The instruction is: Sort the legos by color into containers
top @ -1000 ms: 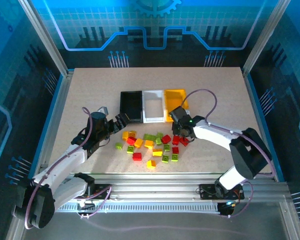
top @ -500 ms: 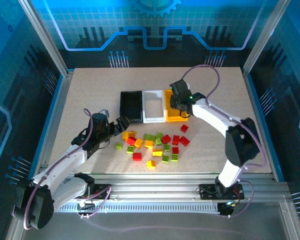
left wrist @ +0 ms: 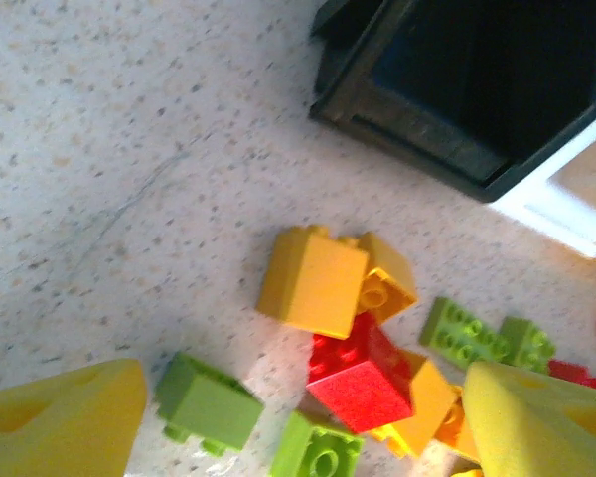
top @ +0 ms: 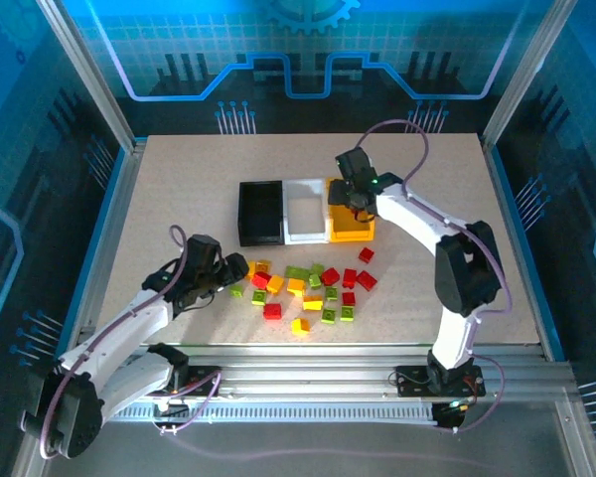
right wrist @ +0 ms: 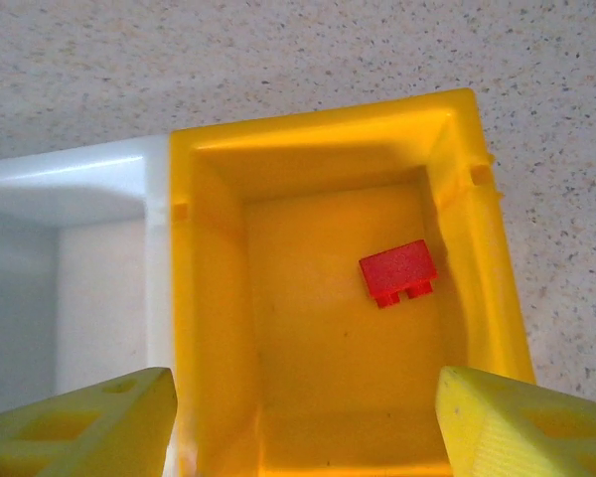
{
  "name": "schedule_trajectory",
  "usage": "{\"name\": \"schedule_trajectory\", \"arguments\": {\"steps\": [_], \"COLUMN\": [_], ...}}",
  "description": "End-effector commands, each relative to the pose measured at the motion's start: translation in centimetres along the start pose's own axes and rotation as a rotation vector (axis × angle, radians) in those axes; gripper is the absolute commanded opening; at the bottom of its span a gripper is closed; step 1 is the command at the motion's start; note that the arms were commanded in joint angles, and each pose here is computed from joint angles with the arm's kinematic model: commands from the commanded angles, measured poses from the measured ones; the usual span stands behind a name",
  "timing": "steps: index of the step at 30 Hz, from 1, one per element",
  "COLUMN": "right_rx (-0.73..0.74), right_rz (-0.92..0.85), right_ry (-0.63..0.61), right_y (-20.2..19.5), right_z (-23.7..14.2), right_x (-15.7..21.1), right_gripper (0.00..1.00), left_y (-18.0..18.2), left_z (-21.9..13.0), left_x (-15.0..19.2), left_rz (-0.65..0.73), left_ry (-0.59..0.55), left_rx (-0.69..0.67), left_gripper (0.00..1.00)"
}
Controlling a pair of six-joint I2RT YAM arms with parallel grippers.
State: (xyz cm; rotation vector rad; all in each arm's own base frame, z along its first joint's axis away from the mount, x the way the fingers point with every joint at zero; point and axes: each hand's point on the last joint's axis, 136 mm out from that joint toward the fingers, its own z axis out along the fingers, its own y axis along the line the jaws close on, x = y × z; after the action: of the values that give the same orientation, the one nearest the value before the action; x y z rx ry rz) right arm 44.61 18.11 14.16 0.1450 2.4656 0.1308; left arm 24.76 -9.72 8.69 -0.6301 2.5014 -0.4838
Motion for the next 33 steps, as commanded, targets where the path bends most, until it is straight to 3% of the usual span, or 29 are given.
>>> {"name": "schedule_trajectory", "arguments": {"steps": [1,13,27,33], "right_rx": [-0.036,-0.048,-0.034,-0.03], "right_rz": [0.013,0.06,0.083,0.09], "right_ry": [-0.011,0.007,-0.024,-0.034], "right_y": [0.2,-1.2,-2.4,-2.7], "right_z": [-1.7,-2.2,-3.3,-3.7], "right_x": [0.9,3.9,3.4,3.2], "right_gripper": [0.71,0.7,0.69,0.68], "left_y": [1.7,2.7,2.1,0.4], "left_z": [0.1,4.2,4.6,1.8], "left_x": [1.6,3.0,3.1,1.6], "left_rz": [0.054,0.215,0.219,0.205], "left_ry": [0.041,0.048,0.039,-0.008], "left_rx": [-0.109,-0.221,-0.193,-0.141], "left_gripper": [0.78,0.72,0.34,0.28]}}
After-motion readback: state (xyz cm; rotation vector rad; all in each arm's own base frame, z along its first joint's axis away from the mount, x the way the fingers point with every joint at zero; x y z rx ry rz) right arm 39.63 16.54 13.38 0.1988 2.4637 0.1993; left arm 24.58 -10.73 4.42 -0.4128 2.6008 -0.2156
